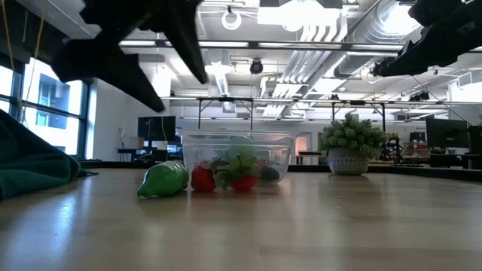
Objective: Pick and placing Produce into tupperware
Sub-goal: Put the green peas into the transparent bin
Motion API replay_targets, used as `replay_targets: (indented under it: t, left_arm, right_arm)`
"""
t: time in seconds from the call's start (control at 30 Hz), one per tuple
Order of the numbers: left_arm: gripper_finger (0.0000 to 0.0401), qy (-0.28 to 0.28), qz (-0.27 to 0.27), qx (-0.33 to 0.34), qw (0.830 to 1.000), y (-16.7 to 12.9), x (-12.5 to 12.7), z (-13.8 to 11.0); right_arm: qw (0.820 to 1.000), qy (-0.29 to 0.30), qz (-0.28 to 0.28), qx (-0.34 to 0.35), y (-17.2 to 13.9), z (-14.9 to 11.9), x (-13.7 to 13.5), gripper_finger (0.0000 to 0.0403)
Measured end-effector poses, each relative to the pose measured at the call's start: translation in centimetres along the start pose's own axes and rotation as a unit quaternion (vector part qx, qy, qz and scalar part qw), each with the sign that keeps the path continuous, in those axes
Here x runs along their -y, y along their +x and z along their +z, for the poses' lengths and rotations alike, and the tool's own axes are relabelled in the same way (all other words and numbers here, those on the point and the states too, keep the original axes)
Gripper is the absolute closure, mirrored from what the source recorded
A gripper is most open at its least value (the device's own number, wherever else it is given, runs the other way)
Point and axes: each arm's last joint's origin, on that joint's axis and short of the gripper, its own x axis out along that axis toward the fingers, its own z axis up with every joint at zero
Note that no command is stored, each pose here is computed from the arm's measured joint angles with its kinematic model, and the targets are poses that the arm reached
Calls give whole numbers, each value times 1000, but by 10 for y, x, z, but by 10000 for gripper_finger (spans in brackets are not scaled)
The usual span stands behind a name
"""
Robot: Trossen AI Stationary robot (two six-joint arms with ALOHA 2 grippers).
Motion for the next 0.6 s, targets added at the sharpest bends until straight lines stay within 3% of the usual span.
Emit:
replay_targets:
  t: [0.37,0.6]
  left_arm:
    - [125,-25,87,-16,996,27,6,-11]
    - [125,-42,100,-51,993,26,7,-10]
  right_arm:
    - [1000,-4,0,-13,3,-1,-1,279]
    - [1000,-6,0,-20,6,-1,-2,279]
